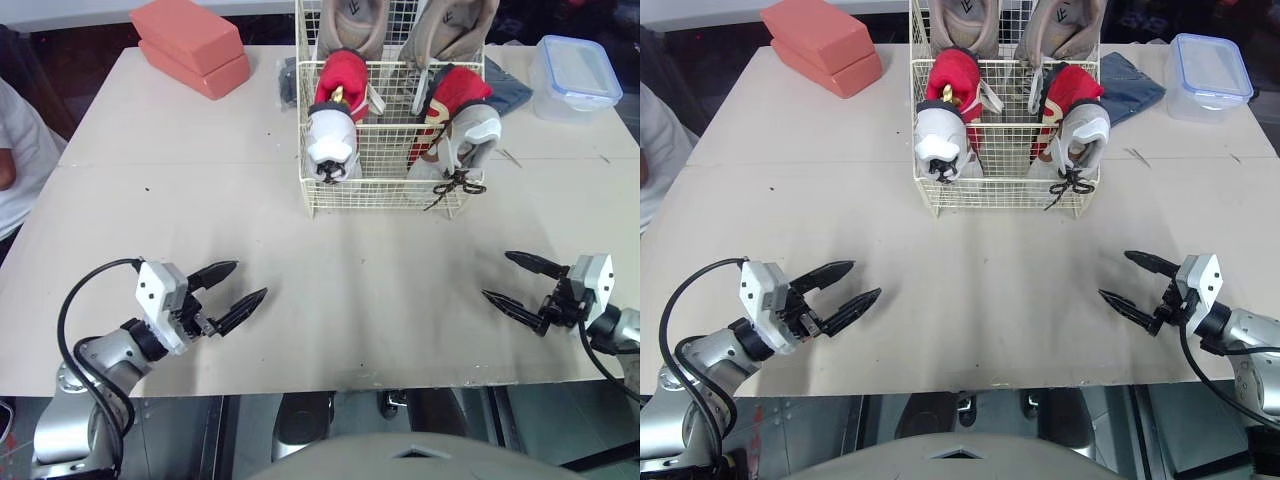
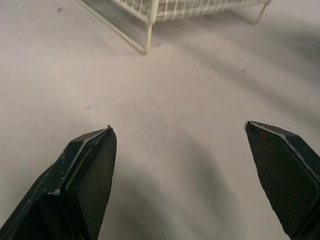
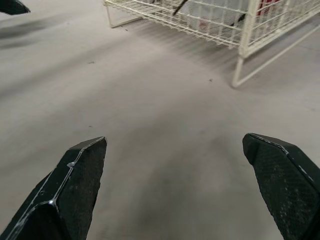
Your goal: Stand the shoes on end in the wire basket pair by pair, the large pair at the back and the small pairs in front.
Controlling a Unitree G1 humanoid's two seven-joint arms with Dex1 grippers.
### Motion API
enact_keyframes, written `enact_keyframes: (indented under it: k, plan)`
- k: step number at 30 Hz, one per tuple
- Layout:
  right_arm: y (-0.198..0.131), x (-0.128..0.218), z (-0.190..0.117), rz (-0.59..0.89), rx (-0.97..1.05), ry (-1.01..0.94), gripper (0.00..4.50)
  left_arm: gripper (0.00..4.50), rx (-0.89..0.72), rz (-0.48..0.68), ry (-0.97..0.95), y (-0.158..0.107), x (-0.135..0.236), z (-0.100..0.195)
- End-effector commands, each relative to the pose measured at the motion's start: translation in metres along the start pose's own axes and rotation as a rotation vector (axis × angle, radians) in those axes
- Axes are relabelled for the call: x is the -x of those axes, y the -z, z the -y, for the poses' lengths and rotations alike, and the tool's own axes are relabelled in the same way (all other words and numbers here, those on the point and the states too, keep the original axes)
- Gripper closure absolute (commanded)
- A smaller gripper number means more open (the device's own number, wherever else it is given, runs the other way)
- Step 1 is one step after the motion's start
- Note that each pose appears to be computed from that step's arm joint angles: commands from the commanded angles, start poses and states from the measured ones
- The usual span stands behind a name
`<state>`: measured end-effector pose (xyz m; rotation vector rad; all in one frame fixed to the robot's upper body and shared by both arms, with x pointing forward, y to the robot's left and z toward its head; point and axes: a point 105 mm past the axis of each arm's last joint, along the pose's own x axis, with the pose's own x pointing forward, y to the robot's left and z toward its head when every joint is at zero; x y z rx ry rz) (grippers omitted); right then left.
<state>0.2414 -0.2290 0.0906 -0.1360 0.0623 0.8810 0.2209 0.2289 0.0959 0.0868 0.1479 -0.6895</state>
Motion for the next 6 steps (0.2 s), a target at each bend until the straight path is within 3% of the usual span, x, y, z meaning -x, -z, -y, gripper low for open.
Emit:
enact_keyframes:
  k: [1,6]
  plan:
    - [-0.0093,0.0062,0.0070,0.030,0.034,0.006,0.19,0.06,-0.048,0.004,-0.016,-0.0053,0.0018,0.0004]
    - [-0.0078,0.0058,0.0080,0.043,0.032,-0.003,0.19,0.06,-0.080,-0.015,-0.046,-0.0037,0.0020,-0.0028]
